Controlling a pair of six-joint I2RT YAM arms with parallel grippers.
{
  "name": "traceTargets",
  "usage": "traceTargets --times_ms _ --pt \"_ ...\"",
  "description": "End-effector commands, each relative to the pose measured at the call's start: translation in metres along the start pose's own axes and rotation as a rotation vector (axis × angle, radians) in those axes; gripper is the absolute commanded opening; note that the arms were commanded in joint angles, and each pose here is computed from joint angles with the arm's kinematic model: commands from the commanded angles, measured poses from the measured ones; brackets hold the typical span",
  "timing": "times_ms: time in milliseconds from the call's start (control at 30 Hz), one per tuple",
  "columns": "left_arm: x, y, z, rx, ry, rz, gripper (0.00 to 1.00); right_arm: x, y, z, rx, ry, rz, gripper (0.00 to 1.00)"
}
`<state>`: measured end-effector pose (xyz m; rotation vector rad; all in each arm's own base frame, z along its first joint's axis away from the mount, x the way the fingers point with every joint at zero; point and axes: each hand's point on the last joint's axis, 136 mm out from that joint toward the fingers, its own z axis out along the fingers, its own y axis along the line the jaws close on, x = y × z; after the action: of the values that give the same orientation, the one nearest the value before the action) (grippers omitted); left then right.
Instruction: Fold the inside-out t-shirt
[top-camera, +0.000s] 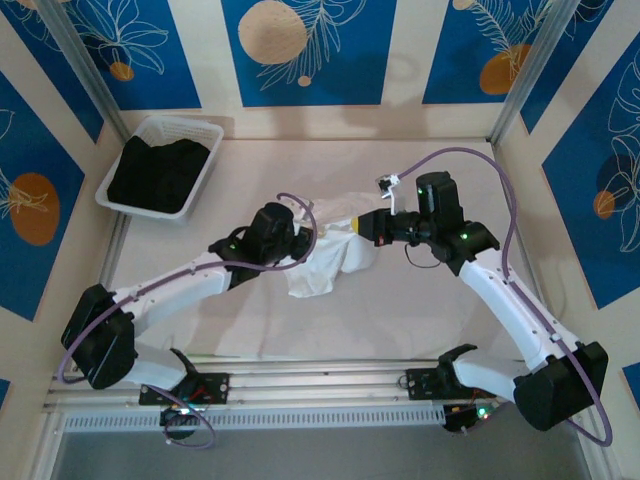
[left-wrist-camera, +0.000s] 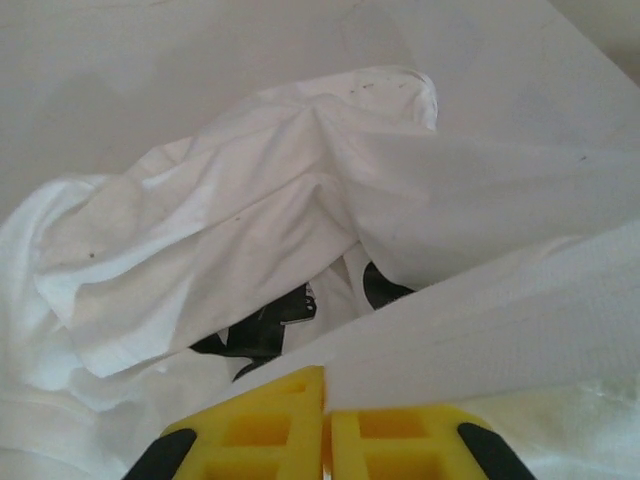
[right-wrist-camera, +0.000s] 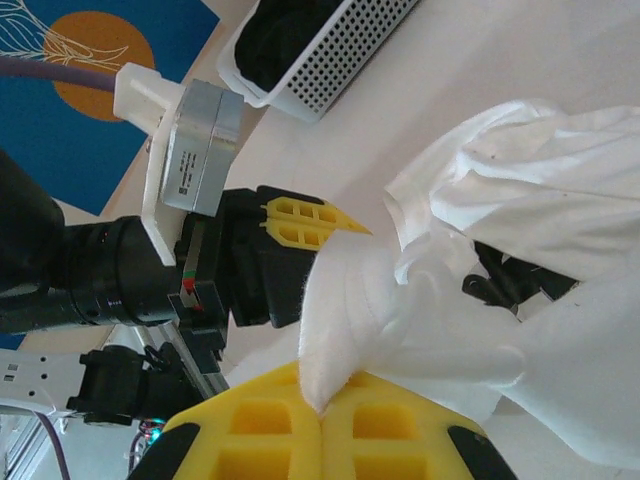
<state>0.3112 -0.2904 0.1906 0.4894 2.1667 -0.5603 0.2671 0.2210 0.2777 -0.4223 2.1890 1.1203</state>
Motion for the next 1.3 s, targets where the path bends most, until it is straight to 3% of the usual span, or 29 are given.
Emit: traceTargets --times_ms 0,100,300,500,633,800,900,1000,1133,1267 --pt "0.004 -0.005 -0.007 0.064 0.032 0.016 0.01 -0.002 0.010 -0.007 -0.041 -0.022 -0.048 0.00" --pt "0.004 -0.013 -0.015 0.133 0.037 0.037 0.00 -0.004 0.004 -0.010 0.007 -0.032 -0.054 0.00" --pt "-0.008 -0.073 -0.076 0.542 -0.063 0.032 0.00 -0.003 -0.048 -0.015 0.339 -0.026 -0.073 0.00" --pt "-0.005 -0.104 -0.116 0.787 -0.075 -0.013 0.00 0.008 -0.050 0.002 0.336 0.024 -0.113 0.00" --pt "0.008 -0.097 -0.107 0.734 0.003 -0.032 0.00 0.014 -0.051 0.006 0.333 0.059 -0.115 0.00" --pt "0.052 -0.066 -0.073 0.431 0.212 0.087 0.00 0.015 -0.064 -0.008 0.439 0.064 -0.116 0.00" --pt "0.066 -0.081 -0.067 0.491 0.277 0.120 0.00 0.019 -0.067 -0.009 0.450 0.077 -0.107 0.00" --pt "0.059 -0.101 -0.071 0.611 0.231 0.069 0.00 0.027 -0.086 -0.014 0.554 0.119 -0.093 0.00" --pt "0.022 -0.089 -0.080 0.630 0.084 -0.107 0.00 0.036 -0.106 -0.025 0.678 0.144 -0.094 0.00" --pt "-0.014 -0.072 -0.094 0.696 -0.062 -0.350 0.00 0.041 -0.089 -0.010 0.577 0.144 -0.145 0.00"
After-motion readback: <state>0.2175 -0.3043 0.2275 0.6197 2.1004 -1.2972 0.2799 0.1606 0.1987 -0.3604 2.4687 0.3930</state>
